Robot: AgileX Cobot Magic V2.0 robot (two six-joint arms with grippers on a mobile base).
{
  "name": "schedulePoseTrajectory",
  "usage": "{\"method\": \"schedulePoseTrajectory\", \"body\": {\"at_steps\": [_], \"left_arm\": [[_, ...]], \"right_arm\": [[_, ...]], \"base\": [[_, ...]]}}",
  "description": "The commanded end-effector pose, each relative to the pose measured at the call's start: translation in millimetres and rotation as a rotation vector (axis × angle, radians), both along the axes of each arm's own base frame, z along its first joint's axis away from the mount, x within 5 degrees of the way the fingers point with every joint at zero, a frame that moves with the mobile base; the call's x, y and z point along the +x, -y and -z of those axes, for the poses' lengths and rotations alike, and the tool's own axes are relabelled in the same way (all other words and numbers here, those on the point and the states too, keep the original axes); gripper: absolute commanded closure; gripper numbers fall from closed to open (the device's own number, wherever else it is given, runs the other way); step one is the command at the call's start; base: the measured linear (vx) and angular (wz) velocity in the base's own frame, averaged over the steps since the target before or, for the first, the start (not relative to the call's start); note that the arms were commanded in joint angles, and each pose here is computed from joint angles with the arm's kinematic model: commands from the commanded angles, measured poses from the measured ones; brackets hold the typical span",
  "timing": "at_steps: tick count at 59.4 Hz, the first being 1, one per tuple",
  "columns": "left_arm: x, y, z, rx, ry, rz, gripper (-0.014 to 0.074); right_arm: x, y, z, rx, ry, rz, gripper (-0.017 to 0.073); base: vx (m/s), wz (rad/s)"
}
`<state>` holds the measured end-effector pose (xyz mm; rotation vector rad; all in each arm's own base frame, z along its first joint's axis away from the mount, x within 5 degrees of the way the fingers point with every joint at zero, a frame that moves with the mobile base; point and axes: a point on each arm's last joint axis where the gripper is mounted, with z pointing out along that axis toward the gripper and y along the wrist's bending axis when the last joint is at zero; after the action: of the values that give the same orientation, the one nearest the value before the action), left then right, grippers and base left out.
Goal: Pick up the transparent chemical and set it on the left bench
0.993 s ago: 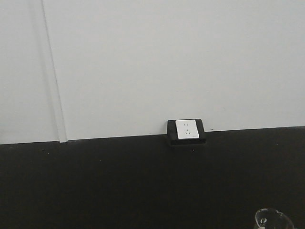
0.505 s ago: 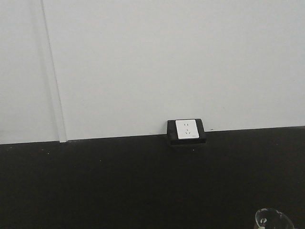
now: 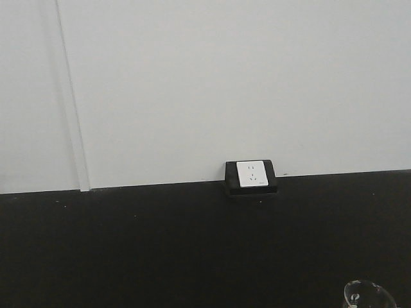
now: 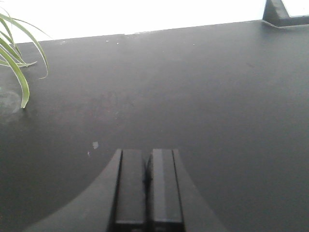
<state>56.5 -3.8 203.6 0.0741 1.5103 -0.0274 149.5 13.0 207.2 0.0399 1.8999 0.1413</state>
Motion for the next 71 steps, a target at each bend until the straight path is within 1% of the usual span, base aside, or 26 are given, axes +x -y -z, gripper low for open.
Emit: {"method": "schedulePoseTrajectory", "body": {"at_steps": [1, 5, 10, 15, 22, 26, 33, 40, 47, 55, 64, 71], "left_arm": [[-1, -0.2, -3, -0.014, 0.081, 0.001, 0.0597], [-1, -0.2, -3, -0.014, 0.081, 0.001, 0.0597], [-1, -0.2, -3, -0.014, 0.081, 0.001, 0.0597], [-1, -0.2, -3, -0.014, 0.081, 0.001, 0.0597], [-1, -0.2, -3, -0.014, 0.081, 0.001, 0.0597], [-1, -0.2, -3, -0.014, 0.081, 0.001, 0.0597], [-1, -0.2, -3, -0.014, 0.081, 0.001, 0.0597], [-1, -0.2, -3, -0.014, 0.081, 0.001, 0.0597], [-1, -0.2, -3, -0.014, 0.081, 0.001, 0.0597], [-1, -0.2, -3, -0.014, 0.081, 0.001, 0.0597], [-1, -0.2, -3, -0.014, 0.081, 0.001, 0.0597], [-1, -0.2, -3, -0.014, 0.081, 0.001, 0.0597]], "right_arm": [[9, 0, -18, -0.001, 0.129, 0.005, 0.003], [11, 0, -18, -0.035, 0.144, -0.004, -0.0003], [16, 0, -17, -0.12, 0.176, -0.021, -0.0006], [21, 2, -15, -0.147, 0.185, 0.005, -0.0006], [29, 9, -9, -0.083, 0.179, 0.108, -0.0006], [33, 10, -6, -0.084, 0.189, 0.123, -0.0006], [40, 9, -1, -0.108, 0.197, 0.112, -0.0006], [45, 7, 9, -0.086, 0.15, 0.099, -0.0006], [49, 4, 18, -0.12, 0.118, 0.053, -0.0006], [53, 1, 21, -0.147, 0.139, 0.015, 0.0001], [55, 0, 24, -0.153, 0.148, 0.009, 0.0056], [55, 0, 23, -0.159, 0.159, 0.008, 0.0125]], "base": [[0.0, 0.0], [0.0, 0.0], [0.0, 0.0], [0.0, 0.0], [0.0, 0.0], [0.0, 0.0], [0.0, 0.0], [0.0, 0.0], [0.0, 0.0], [0.0, 0.0], [0.0, 0.0], [0.0, 0.0]]}}
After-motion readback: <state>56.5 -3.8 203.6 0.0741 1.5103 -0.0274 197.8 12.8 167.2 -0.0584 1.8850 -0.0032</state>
